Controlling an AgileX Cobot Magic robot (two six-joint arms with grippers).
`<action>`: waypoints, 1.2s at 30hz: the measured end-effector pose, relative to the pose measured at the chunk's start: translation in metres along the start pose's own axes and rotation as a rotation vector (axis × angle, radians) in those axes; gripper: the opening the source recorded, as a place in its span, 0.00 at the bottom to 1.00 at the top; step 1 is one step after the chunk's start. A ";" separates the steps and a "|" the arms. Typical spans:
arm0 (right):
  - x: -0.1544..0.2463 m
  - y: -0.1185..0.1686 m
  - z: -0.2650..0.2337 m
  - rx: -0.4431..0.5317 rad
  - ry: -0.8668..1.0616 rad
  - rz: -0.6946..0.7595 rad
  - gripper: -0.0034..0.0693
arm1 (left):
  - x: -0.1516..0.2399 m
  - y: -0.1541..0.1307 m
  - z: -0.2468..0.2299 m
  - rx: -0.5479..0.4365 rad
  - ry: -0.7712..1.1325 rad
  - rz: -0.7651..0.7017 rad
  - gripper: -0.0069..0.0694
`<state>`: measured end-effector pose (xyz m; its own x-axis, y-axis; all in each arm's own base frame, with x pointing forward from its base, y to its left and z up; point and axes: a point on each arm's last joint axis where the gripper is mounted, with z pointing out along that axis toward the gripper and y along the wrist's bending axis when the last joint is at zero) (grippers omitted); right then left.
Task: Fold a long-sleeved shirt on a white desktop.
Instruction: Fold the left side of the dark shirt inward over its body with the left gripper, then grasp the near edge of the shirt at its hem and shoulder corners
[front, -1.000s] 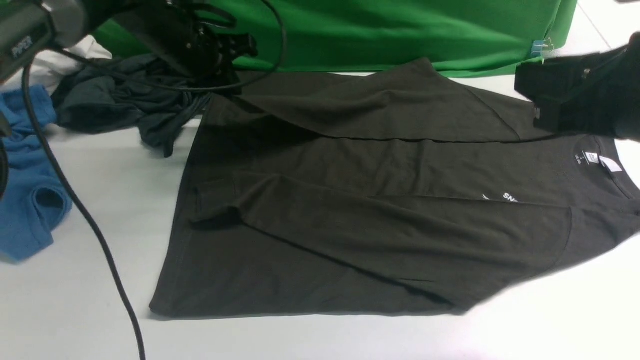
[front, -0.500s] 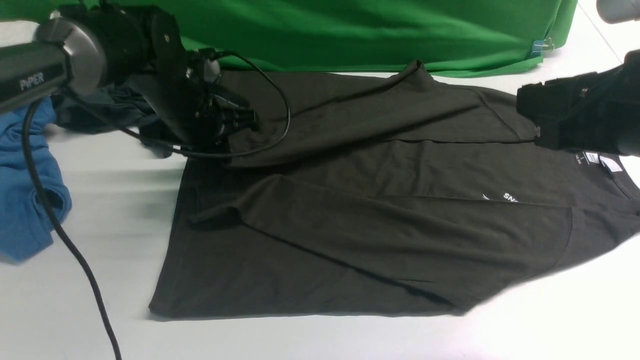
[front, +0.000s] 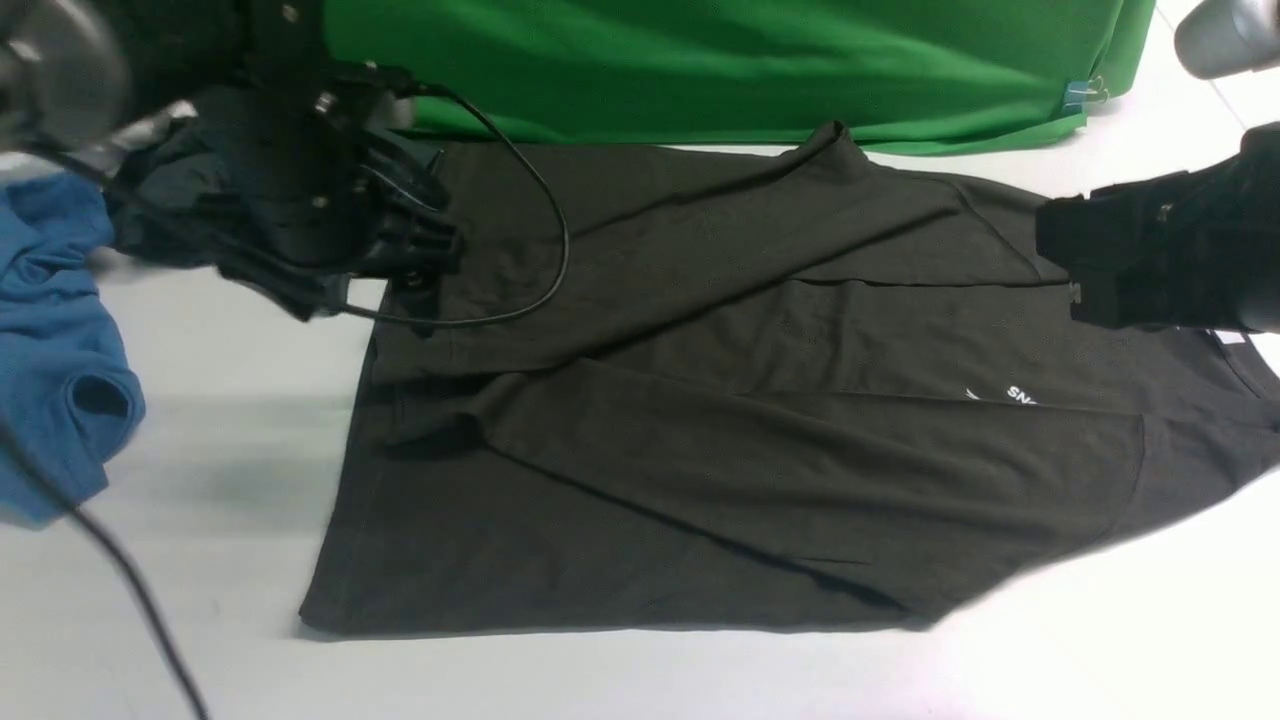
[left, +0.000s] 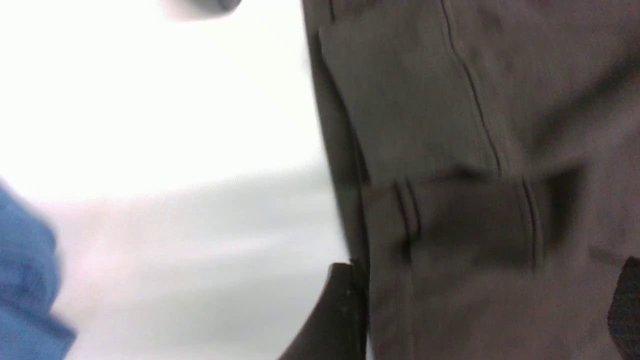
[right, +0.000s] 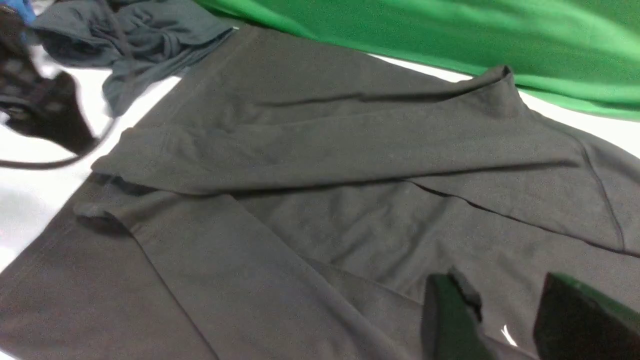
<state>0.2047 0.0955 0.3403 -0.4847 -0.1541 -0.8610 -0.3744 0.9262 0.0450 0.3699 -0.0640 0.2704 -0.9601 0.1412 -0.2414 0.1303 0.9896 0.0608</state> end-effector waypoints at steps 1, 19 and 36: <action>0.000 0.000 0.000 0.000 0.000 0.000 0.38 | 0.008 0.001 -0.006 0.000 0.006 -0.001 0.99; 0.000 0.000 0.000 0.000 0.003 0.000 0.38 | 0.151 -0.015 0.079 0.155 0.191 -0.255 1.00; 0.030 -0.004 0.008 0.024 0.333 -0.129 0.40 | 0.139 -0.010 0.092 0.142 0.123 -0.197 0.46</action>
<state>0.1977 0.0902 0.3108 -0.6675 -0.3704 -0.6460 -0.4326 0.8990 -0.0684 0.2579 -0.0514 0.1474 -0.9922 -0.0497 -0.1147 -0.0366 0.9928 -0.1140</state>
